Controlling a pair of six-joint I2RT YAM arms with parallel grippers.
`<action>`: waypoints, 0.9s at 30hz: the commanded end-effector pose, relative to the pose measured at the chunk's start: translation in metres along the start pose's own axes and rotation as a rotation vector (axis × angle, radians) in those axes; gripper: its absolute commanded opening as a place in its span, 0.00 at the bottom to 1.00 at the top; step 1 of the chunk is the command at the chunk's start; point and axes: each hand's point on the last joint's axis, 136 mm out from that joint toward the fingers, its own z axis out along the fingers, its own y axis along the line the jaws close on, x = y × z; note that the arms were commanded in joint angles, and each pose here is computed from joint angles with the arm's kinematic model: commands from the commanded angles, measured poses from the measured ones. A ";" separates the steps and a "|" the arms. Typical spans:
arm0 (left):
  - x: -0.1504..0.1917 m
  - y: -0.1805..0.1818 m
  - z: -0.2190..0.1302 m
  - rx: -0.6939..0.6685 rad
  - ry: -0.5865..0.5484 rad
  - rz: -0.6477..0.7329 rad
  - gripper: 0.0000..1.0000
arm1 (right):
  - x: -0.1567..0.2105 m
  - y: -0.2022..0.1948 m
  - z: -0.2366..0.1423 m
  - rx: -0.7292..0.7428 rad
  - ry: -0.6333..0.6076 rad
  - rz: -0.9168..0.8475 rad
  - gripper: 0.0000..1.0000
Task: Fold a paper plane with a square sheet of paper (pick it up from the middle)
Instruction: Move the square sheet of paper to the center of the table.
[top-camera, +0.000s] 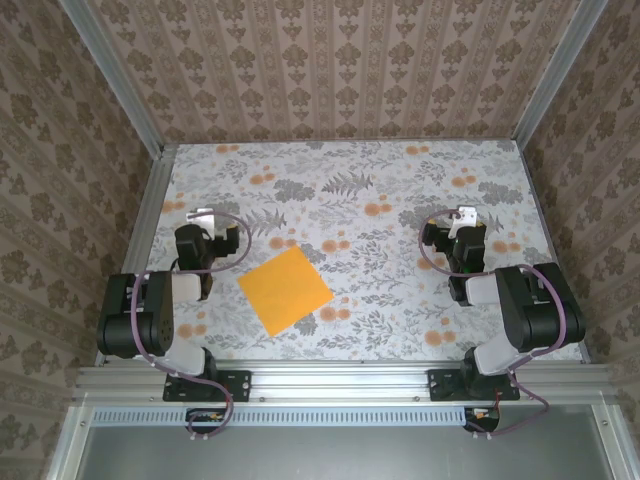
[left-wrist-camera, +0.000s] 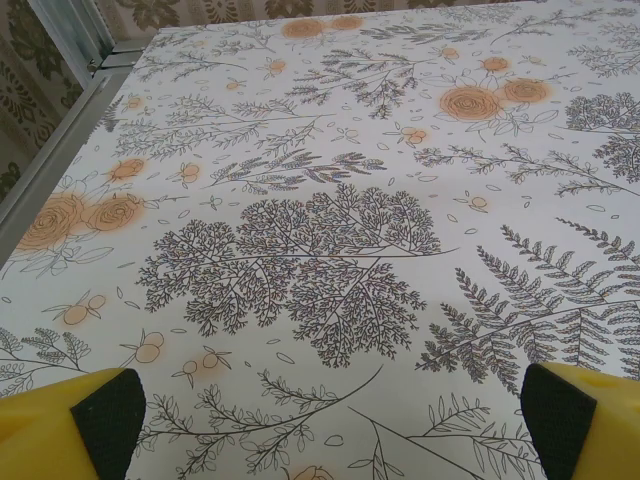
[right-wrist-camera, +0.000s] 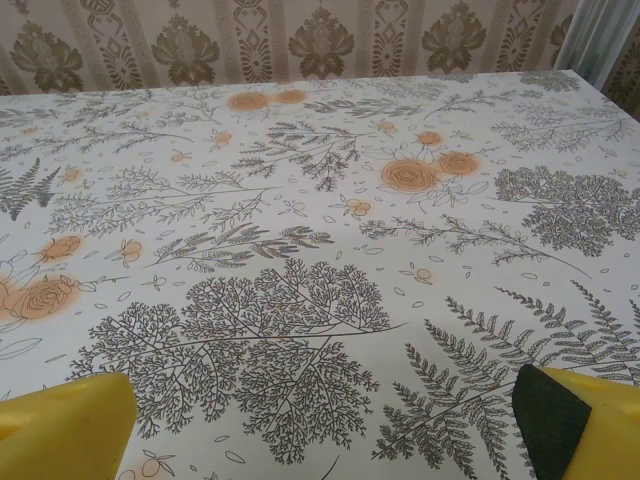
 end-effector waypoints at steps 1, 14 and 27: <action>-0.008 0.000 0.002 0.000 -0.020 0.021 1.00 | -0.008 0.003 0.003 -0.016 -0.020 0.008 1.00; -0.008 0.000 0.002 0.001 -0.020 0.020 1.00 | -0.008 0.002 0.003 -0.014 -0.019 0.009 1.00; -0.017 0.000 0.001 0.004 -0.007 0.024 1.00 | -0.015 0.001 -0.011 -0.012 -0.094 0.018 1.00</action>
